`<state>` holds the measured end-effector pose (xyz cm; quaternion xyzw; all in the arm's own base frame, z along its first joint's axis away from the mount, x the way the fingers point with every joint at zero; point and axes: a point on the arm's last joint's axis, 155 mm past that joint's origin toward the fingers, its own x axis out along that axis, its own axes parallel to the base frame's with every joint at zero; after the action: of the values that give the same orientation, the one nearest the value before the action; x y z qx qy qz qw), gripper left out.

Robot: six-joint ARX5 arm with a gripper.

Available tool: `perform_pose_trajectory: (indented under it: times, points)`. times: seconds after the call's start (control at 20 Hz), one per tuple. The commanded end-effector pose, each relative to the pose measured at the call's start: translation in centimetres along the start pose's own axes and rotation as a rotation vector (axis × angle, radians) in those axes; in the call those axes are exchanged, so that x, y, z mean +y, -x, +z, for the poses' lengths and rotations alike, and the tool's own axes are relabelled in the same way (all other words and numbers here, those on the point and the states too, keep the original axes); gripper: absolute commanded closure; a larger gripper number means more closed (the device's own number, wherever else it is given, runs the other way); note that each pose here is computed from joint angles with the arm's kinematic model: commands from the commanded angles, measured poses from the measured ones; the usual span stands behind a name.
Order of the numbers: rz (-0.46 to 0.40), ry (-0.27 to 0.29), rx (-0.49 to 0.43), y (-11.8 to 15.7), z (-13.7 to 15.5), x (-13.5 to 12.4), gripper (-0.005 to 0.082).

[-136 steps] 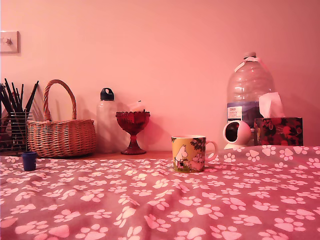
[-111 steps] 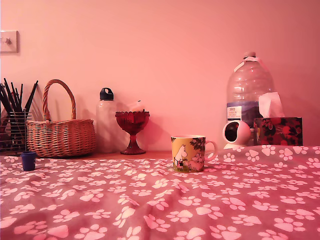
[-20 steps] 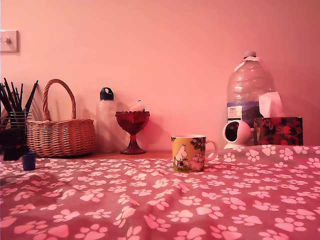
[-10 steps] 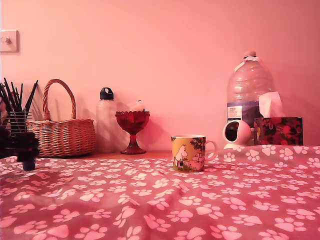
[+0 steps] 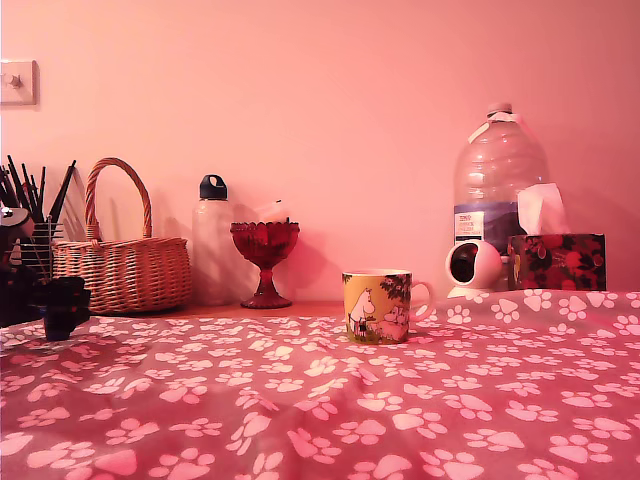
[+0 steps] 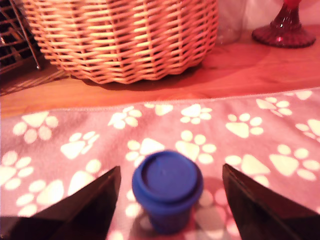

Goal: Pick the coffee capsule and then drop it inside the coffee cup in front of you

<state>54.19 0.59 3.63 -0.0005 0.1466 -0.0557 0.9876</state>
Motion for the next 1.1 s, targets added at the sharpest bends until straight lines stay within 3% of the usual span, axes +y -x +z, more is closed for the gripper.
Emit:
perform_pose_trajectory:
  times: [0.0, 0.65, 0.75, 0.95, 1.05]
  points:
    - [0.0, -0.004, 0.024, -0.8, -1.3, 0.2, 0.0181]
    - [-0.001, 0.008, 0.069, -1.5, -2.5, 0.3, 0.0189]
    - [-0.017, 0.008, 0.069, -1.5, -2.4, 0.0, 0.0266]
    - [-0.063, 0.01, 0.082, -1.4, -2.7, -0.8, 0.0555]
    - [-0.076, 0.008, 0.074, -1.4, -2.3, -1.1, 0.0574]
